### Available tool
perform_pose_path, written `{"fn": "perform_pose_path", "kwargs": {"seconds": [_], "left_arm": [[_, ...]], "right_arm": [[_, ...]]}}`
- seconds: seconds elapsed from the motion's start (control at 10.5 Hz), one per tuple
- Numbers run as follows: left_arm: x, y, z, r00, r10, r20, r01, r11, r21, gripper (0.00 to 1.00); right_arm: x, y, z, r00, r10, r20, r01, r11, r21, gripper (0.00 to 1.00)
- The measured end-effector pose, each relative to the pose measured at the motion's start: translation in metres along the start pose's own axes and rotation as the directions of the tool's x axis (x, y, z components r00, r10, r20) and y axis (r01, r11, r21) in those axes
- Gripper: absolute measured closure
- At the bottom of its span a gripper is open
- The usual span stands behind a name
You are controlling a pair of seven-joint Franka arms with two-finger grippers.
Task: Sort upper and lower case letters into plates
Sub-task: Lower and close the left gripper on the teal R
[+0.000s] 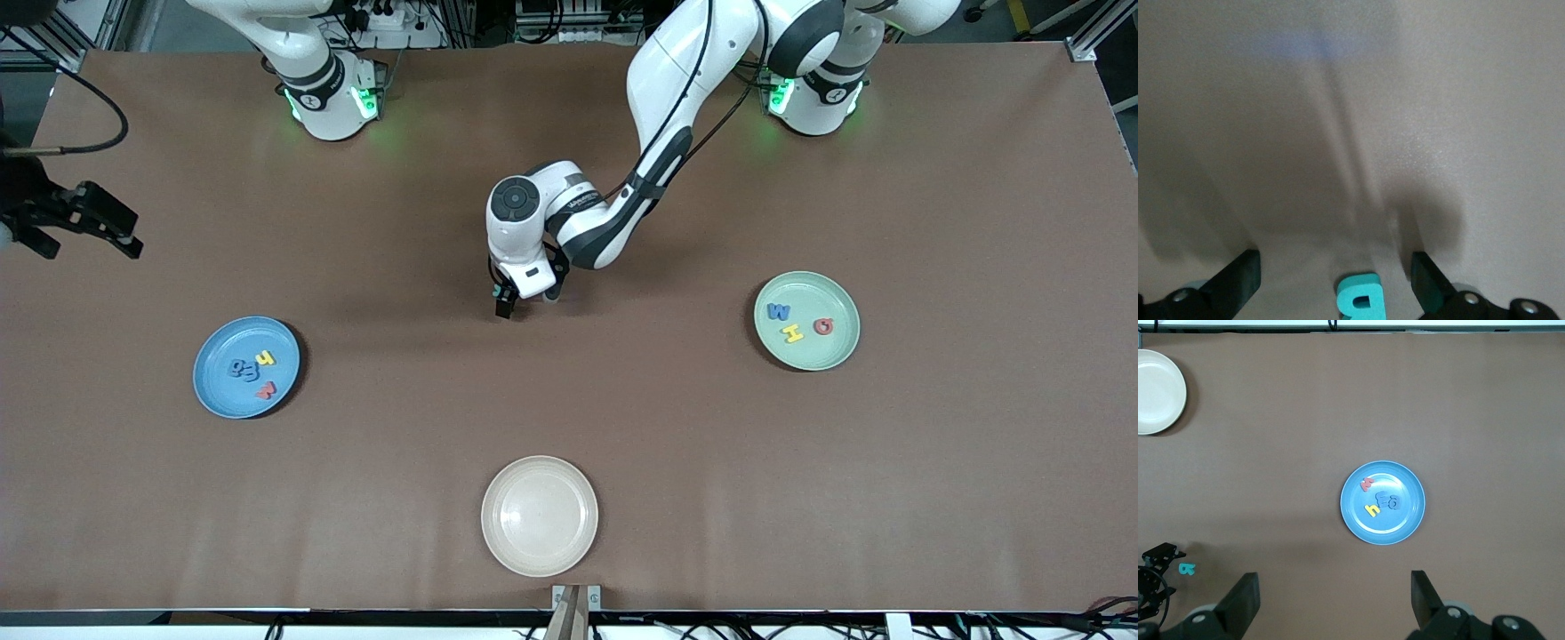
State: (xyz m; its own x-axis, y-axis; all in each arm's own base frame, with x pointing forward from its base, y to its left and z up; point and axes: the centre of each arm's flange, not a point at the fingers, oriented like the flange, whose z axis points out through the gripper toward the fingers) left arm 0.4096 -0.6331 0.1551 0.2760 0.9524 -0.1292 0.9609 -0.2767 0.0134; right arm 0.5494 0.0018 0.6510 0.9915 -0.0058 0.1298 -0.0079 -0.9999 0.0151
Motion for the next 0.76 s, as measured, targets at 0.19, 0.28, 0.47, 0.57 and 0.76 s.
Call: {"fn": "perform_pose_path", "kwargs": {"seconds": [0.19,0.28,0.47,0.57,0.76], "left_arm": [[0.0,0.001,0.0,1.0,-0.021,0.004,0.021,1.0,0.001,0.0],[-0.002,0.001,-0.001,0.999,-0.04,0.008,0.04,0.999,0.0,0.0],[-0.011,-0.001,-0.005,0.998,-0.059,0.024,0.059,0.998,-0.001,0.0],[-0.014,-0.003,-0.004,0.998,-0.058,0.029,0.058,0.998,0.003,0.0],[-0.016,-0.003,-0.004,0.998,-0.059,0.035,0.059,0.998,0.002,0.0]], "right_arm": [[-0.003,-0.001,-0.019,1.0,-0.004,0.0,0.004,1.0,0.001,0.0],[-0.004,-0.004,-0.025,1.0,-0.008,0.006,0.008,1.0,0.002,0.0],[-0.007,-0.007,-0.029,1.0,-0.014,0.021,0.014,1.0,0.003,0.0],[-0.007,-0.007,-0.028,1.0,-0.014,0.024,0.013,1.0,0.003,0.0],[-0.006,-0.006,-0.025,0.999,-0.012,0.03,0.012,1.0,0.003,0.0]]}}
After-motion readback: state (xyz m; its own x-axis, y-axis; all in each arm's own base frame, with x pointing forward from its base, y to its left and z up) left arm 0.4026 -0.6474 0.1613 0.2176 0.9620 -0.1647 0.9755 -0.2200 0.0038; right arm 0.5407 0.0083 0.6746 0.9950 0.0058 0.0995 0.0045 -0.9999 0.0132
